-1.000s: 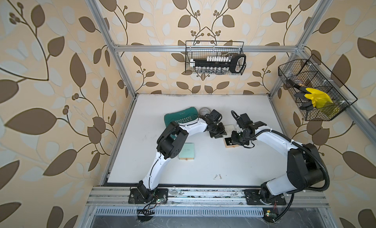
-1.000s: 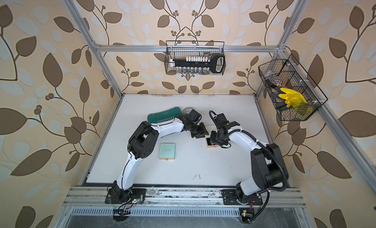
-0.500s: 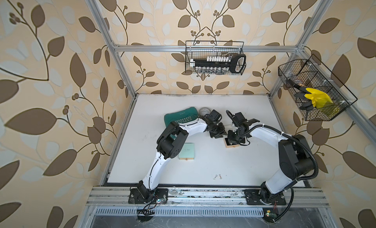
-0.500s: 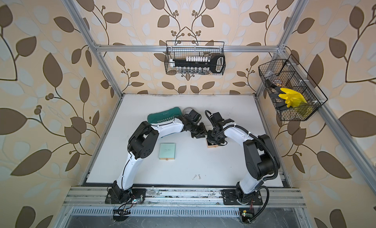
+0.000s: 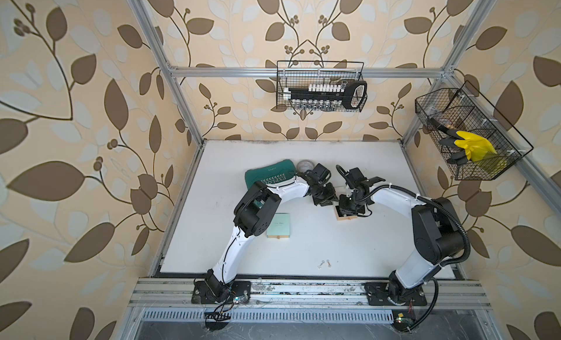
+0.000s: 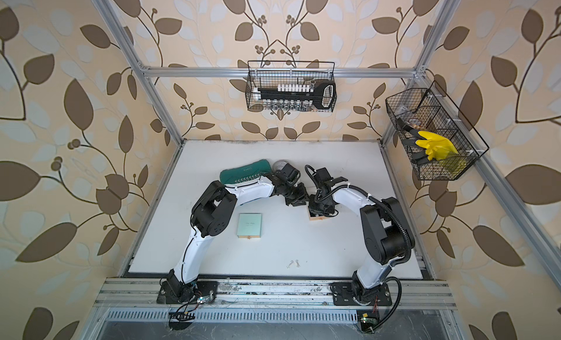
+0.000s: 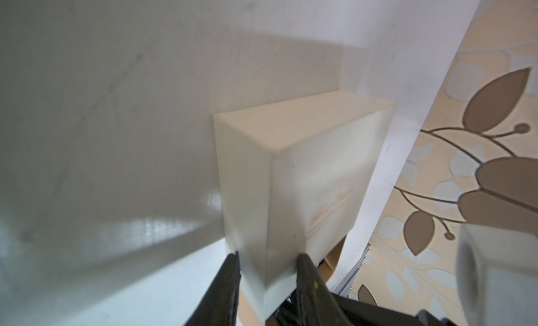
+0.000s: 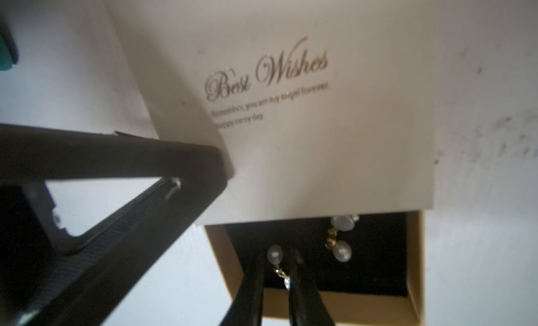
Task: Take out the earrings from the drawer-style jewelry box
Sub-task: Pick up the earring from the drawer.
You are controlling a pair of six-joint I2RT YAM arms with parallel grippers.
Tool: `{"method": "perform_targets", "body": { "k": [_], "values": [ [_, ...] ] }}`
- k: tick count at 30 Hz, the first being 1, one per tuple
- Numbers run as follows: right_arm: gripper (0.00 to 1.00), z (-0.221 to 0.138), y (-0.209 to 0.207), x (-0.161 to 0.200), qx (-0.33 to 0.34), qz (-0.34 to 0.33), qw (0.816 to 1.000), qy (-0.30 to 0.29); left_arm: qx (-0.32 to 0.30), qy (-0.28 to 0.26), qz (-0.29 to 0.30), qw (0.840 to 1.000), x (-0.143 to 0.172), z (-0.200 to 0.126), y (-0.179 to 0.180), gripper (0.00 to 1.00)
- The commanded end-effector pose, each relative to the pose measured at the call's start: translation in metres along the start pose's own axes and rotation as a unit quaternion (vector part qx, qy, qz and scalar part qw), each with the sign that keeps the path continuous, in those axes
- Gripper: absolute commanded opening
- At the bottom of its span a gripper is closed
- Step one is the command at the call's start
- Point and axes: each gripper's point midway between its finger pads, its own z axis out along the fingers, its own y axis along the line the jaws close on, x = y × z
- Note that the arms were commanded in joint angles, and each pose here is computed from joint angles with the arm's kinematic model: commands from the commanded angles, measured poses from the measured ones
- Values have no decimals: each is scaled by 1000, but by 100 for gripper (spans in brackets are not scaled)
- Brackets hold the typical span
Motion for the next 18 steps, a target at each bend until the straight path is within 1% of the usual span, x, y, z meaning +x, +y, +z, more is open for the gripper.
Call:
{"method": "perform_targets", "body": {
  "k": [1,6,10,18],
  "values": [
    [18,2,2,-5,5,-8,1000,-2,-18,11,-1,1000,11,3,9,34],
    [17,3,2,-5,10,-13,1000,1,-19,12,-2,1000,11,3,11,34],
    [12,3,2,-5,10,-16,1000,1,-19,12,-4,1000,12,3,11,34],
    [9,-7,5,-4,12,-28,999,-10,-21,14,-6,1000,13,3,13,33]
  ]
}}
